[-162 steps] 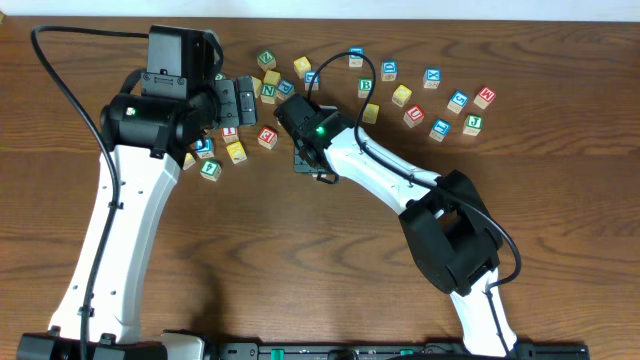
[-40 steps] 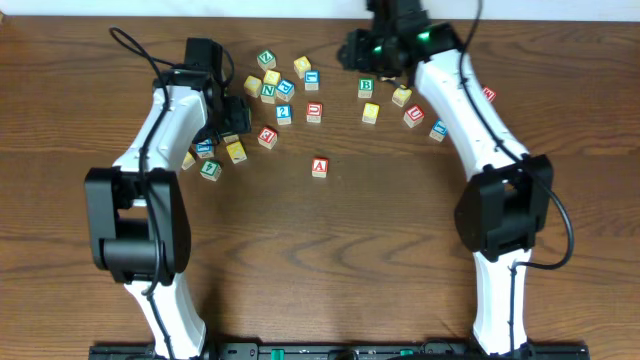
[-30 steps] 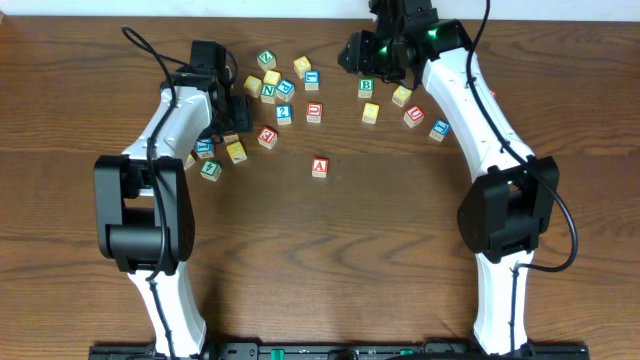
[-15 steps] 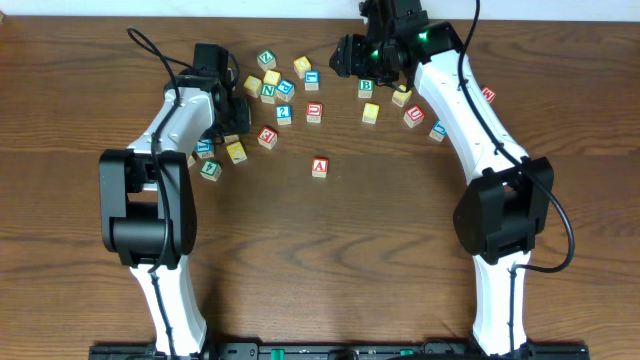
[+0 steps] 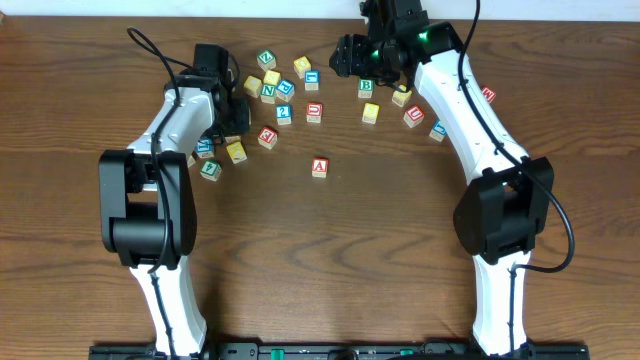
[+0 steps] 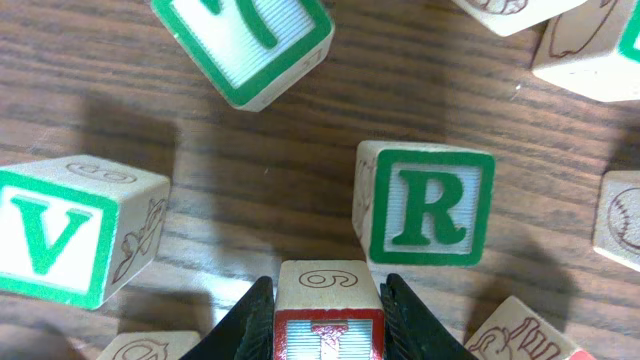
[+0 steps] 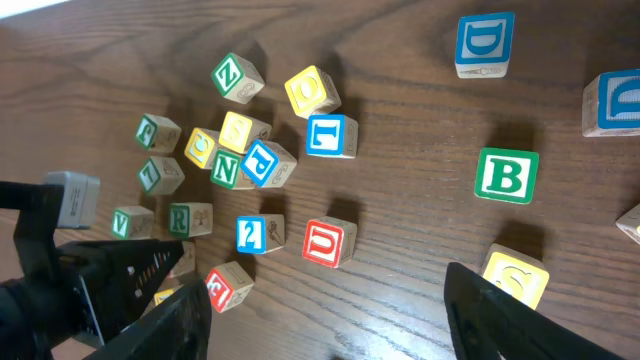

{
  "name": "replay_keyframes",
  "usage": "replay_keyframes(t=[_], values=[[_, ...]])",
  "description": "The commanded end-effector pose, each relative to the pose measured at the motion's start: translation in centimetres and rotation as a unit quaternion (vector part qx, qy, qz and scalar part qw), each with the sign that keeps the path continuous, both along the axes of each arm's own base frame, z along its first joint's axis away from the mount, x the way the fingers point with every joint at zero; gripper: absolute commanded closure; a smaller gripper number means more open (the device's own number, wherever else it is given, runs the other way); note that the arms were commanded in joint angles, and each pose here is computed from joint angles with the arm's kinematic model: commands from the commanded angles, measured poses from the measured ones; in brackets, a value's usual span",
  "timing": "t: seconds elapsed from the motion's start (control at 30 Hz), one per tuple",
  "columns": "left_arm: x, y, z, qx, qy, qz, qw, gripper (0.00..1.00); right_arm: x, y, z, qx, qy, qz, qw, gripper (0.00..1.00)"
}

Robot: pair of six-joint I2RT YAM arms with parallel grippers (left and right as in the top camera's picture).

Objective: Spell out AI2
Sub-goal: 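Grasp the red I block with the left gripper, then carry the red I block and place it right of the A block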

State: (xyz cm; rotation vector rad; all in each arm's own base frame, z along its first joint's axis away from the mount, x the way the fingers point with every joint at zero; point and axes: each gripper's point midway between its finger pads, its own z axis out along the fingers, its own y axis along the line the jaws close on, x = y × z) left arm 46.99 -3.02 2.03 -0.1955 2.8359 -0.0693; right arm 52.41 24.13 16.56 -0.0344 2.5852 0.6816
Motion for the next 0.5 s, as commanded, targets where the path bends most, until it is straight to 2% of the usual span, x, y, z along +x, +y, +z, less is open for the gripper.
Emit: replay_keyframes(t=[0.0,0.1,0.3,0.47], values=[[0.1,0.7,3.2,0.013,-0.027,0.006,1.000,0.73,0.0,-0.1,2.8,0.003,-0.029,0.002,1.000,0.30],[-0.1,0.4,6.0,0.005,-0.048,0.004,0.999,0.73,0.0,-0.3,2.7,-0.001,-0.029,0.000,1.000,0.30],[-1.8,-3.5,11.1,-0.067,-0.074,-0.034,0.994,0.73,0.3,-0.7,2.7,-0.007,-0.031,-0.007,0.999,0.30],[-3.2,-7.7,11.7,-0.092,-0.062,-0.047,0.993,0.73,1.2,-2.8,2.6,-0.017,-0.033,-0.034,0.999,0.30]])
